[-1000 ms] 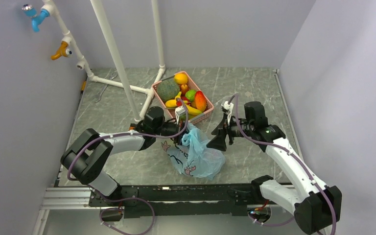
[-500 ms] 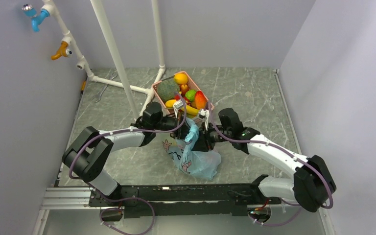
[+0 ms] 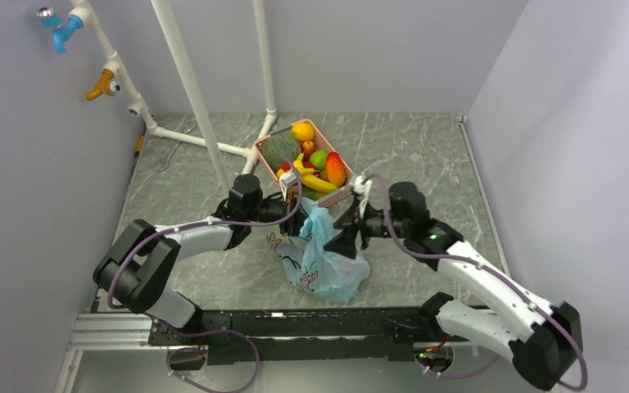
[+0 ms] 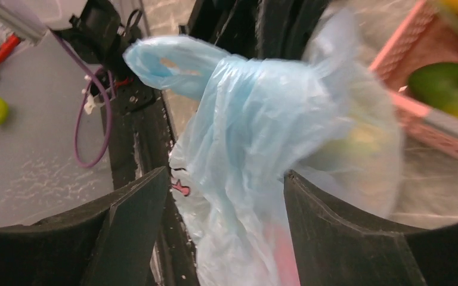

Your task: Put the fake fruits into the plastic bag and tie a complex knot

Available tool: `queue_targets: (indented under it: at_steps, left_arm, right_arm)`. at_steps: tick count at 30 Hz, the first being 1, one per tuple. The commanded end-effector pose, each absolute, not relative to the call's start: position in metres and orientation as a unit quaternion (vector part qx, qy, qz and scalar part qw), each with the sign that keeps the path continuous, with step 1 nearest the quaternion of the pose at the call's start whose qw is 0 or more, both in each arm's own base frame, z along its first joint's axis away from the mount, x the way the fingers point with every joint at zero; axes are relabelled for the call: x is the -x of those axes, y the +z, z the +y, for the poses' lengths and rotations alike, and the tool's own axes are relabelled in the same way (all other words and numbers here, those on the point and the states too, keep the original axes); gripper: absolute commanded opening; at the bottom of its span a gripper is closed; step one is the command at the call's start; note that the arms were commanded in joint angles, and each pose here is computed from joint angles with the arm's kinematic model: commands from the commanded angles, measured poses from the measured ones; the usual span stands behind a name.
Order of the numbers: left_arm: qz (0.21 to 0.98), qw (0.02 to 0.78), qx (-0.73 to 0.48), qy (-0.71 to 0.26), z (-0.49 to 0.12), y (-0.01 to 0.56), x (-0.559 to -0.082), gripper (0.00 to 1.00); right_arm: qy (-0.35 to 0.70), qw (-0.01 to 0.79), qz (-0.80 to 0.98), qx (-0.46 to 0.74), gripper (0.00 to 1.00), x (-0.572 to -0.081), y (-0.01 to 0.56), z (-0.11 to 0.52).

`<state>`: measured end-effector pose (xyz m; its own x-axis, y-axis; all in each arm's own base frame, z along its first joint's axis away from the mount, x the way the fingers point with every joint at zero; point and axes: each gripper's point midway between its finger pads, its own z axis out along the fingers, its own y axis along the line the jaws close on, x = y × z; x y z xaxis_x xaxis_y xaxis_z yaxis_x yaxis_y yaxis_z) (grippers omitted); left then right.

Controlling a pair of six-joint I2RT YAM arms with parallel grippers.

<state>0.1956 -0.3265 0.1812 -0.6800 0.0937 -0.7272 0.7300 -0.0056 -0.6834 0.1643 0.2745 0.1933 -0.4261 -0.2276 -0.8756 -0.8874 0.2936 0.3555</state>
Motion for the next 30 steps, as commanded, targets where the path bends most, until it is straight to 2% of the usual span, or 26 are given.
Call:
queue_targets:
  at_steps: [1,3,7,9,11,16,18,24,30]
  left_arm:
    - [0.654,0.264,-0.319,-0.634,-0.326,0.182,-0.195,0.00]
    - [0.653,0.262,-0.320,-0.635,-0.328,0.183,-0.195,0.00]
    - [0.650,0.257,-0.320,-0.640,-0.330,0.183,-0.194,0.00]
    - [0.647,0.252,-0.324,-0.643,-0.332,0.185,-0.191,0.00]
    - [0.645,0.247,-0.331,-0.643,-0.335,0.185,-0.188,0.00]
    - [0.643,0.242,-0.332,-0.646,-0.341,0.184,-0.185,0.00]
    - [0.642,0.240,-0.334,-0.647,-0.345,0.184,-0.185,0.00]
    - [0.631,0.232,-0.338,-0.659,-0.352,0.188,-0.185,0.00]
    - [0.633,0.221,-0.337,-0.661,-0.352,0.184,-0.179,0.00]
  right_arm:
    - [0.438,0.408,0.688,0.409,0.72,-0.174,0.237,0.241]
    - [0.436,0.409,0.700,0.390,0.66,-0.184,0.238,0.225]
    - [0.431,0.401,0.724,0.359,0.42,-0.202,0.219,0.214]
    - [0.443,0.383,0.725,0.362,0.38,-0.203,0.207,0.218]
    - [0.460,0.371,0.720,0.364,0.43,-0.205,0.202,0.226]
    - [0.483,0.348,0.708,0.380,0.72,-0.197,0.197,0.258]
    - [0.489,0.347,0.704,0.382,0.79,-0.196,0.198,0.272]
    - [0.484,0.365,0.703,0.371,0.86,-0.205,0.203,0.307]
    - [0.479,0.378,0.703,0.364,0.87,-0.211,0.216,0.322]
